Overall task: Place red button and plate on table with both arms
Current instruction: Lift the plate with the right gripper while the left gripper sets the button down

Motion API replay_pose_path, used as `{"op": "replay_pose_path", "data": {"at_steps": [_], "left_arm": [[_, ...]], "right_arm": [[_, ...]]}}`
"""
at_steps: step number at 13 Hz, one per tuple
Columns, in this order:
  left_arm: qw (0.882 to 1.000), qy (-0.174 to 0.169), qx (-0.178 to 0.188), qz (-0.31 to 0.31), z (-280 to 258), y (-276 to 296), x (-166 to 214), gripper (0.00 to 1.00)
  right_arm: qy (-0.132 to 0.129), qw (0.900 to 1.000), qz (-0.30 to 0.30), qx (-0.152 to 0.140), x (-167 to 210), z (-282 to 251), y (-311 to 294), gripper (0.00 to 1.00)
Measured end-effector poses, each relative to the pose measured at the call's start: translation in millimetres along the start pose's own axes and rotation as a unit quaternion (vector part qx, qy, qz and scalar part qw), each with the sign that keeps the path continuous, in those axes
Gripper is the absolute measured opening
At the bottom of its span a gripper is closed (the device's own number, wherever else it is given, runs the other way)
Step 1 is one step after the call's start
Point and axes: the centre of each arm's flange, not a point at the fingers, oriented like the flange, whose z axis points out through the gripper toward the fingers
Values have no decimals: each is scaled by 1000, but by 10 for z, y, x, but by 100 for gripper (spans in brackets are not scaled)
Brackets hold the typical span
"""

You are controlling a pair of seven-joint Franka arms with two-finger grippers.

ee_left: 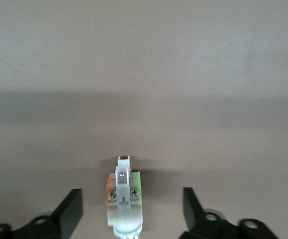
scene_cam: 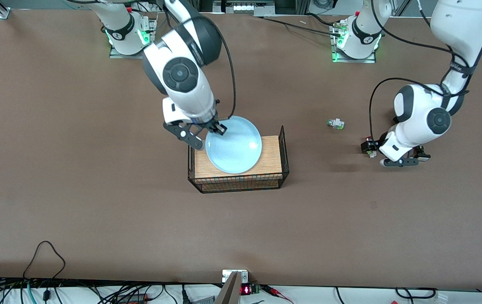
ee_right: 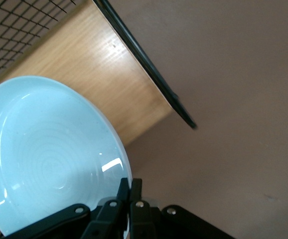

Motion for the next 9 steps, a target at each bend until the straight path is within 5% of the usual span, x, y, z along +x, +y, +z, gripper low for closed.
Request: {"op": "replay_pose_path", "data": {"at_steps": [5, 9], "left_arm": [[1000, -9, 1, 13, -1130, 171, 316, 100], [1000, -7, -1, 16, -1914, 208, 527, 100]], "right_arm": [[-32, 999, 3, -3, -140, -664, 336, 3], [-55, 997, -48, -35, 204, -1092, 881, 3]]}}
